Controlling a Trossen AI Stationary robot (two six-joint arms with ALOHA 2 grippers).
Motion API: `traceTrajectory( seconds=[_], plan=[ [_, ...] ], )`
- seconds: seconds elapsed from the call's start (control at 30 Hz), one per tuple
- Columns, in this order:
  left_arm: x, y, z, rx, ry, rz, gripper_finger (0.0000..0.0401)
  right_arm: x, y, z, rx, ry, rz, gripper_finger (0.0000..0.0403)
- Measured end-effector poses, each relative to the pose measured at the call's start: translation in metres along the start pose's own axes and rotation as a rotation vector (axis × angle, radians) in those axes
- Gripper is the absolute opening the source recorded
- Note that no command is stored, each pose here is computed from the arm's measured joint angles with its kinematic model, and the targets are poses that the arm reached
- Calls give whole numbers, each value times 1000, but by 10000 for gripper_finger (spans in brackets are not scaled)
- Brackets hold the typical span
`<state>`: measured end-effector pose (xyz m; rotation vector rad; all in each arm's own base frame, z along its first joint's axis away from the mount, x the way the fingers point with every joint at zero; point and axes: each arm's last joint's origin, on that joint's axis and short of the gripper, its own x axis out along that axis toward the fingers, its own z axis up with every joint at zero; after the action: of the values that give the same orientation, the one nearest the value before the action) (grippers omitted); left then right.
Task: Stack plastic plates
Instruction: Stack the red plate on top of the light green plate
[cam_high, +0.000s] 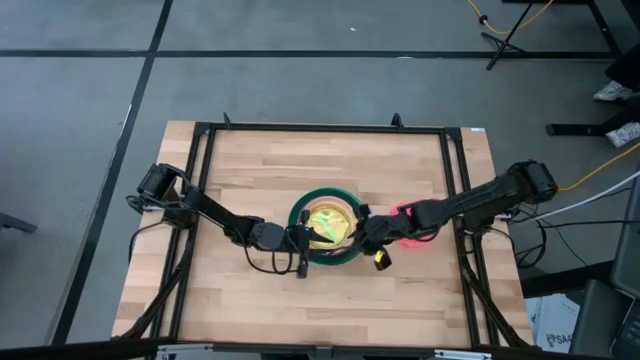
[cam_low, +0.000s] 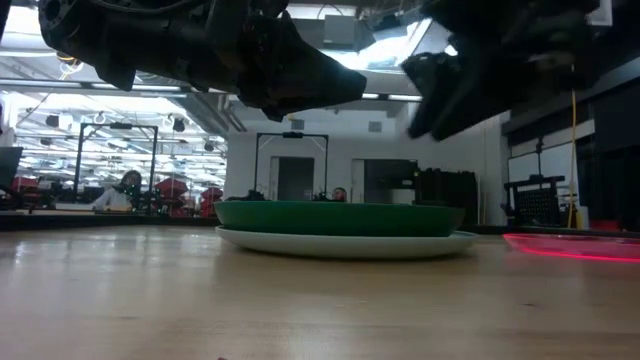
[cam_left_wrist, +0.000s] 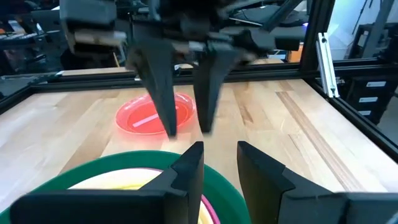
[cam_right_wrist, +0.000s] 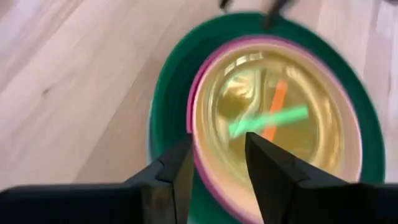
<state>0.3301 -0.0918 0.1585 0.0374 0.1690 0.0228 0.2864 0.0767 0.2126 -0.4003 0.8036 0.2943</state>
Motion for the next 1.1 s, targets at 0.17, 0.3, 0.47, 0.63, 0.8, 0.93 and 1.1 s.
traceTrajectory(
  seconds=[0.17,0.3,0.47,0.63,0.8,0.93,1.1],
  plan=[
    [0,0,0,-3,0,0,90,-24,2,-11,135,102,64,138],
    [0,0,0,-4,0,1,90,-30,5,-23,257,229,76,138],
    [0,0,0,-6,0,4,90,-31,9,-37,380,396,70,138],
    [0,0,0,-7,0,3,90,-28,12,-46,547,433,46,137],
    [0,0,0,-7,0,3,90,-24,17,-61,748,499,8,137],
    [0,0,0,-7,0,5,90,-23,16,-63,775,490,-71,137],
    [0,1,0,-8,-1,14,90,-20,18,-71,794,503,-86,137]
  ],
)
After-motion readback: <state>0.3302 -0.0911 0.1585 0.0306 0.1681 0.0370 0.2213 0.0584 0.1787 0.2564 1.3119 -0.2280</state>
